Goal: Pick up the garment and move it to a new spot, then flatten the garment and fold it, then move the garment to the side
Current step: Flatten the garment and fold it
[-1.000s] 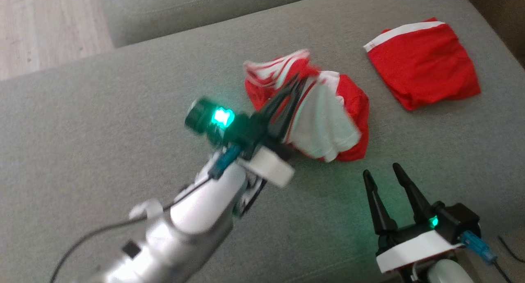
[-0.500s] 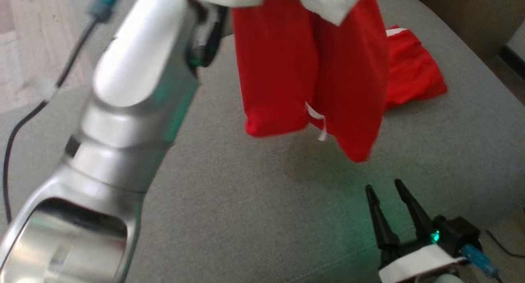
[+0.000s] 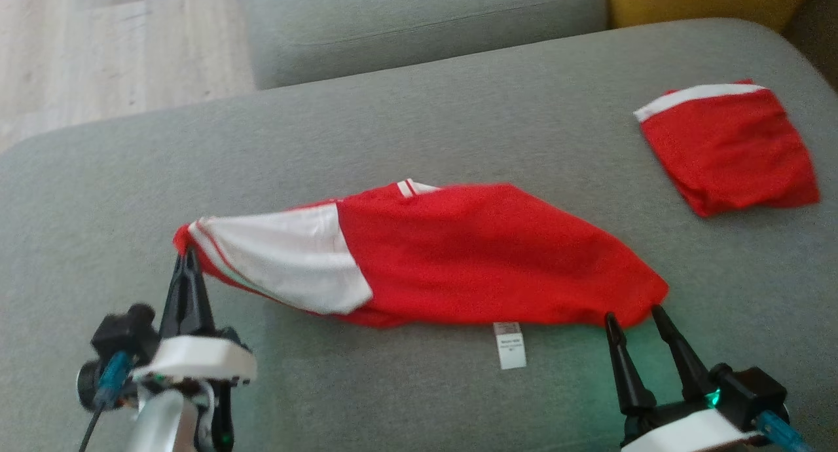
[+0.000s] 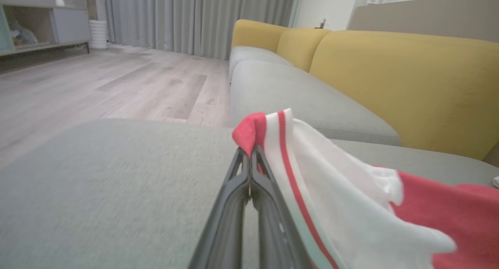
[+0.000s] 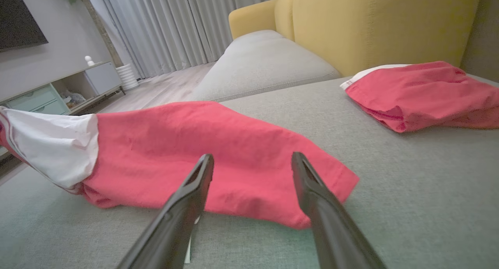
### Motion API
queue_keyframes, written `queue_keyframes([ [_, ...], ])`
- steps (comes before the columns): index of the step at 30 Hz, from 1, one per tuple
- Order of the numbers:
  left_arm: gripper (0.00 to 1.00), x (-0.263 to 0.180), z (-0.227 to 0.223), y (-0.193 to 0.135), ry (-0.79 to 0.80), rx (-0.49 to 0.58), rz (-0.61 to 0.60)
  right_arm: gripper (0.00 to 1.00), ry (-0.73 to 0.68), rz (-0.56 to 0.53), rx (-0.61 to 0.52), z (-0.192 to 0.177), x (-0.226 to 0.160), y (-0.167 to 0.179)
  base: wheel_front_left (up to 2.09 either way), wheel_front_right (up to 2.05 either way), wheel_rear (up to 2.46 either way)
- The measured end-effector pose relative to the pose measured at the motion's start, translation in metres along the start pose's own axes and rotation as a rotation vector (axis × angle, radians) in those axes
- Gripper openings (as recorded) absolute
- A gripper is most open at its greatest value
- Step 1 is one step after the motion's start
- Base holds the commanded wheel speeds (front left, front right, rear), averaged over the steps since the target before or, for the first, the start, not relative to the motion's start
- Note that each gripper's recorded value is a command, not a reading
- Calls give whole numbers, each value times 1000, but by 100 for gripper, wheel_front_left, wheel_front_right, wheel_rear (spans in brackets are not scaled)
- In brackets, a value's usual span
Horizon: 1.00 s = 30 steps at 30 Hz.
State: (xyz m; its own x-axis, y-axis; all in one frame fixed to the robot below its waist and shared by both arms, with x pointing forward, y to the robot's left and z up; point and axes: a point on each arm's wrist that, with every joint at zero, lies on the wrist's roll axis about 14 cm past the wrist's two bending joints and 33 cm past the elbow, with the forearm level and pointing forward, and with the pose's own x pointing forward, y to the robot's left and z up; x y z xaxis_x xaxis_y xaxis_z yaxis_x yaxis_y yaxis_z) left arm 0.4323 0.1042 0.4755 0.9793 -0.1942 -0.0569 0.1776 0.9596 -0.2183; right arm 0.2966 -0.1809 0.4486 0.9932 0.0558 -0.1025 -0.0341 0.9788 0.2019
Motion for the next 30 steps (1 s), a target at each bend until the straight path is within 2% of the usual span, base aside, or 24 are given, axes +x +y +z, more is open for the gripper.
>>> queue_keyframes([
  [1, 24, -6, -3, 11, 5, -9, 34, 100, 5, 14, 0, -1, 3, 4, 0, 0, 0],
  [2, 87, -12, -6, 20, 8, -14, 63, 100, 10, 27, -1, -2, 5, 7, 0, 0, 0],
  [3, 100, -16, -8, 27, 9, -18, 92, 100, 14, 38, -2, -3, 7, 10, 0, 0, 0],
  [6, 100, -26, -7, 45, 1, -6, 153, 100, 23, 62, -3, -5, 13, 16, 0, 0, 0],
  [8, 100, -30, -2, 50, -14, 49, 158, 100, 28, 75, -4, -6, 15, 19, 0, 0, 0],
  [14, 100, -34, 14, 39, -65, 237, 88, 100, 33, 70, -3, -8, 15, 18, 0, 0, 0],
  [21, 100, -79, -74, -5, 182, 380, -106, 100, 41, 44, 21, -11, 15, 16, 0, 0, 0],
  [25, 100, -72, -88, -8, 240, 421, -129, 100, 50, 47, 22, -14, 16, 17, 0, 0, 0],
  [30, 100, -51, -86, -18, 232, 430, -151, 100, 39, 54, 18, -10, 20, 19, 0, 0, 0],
])
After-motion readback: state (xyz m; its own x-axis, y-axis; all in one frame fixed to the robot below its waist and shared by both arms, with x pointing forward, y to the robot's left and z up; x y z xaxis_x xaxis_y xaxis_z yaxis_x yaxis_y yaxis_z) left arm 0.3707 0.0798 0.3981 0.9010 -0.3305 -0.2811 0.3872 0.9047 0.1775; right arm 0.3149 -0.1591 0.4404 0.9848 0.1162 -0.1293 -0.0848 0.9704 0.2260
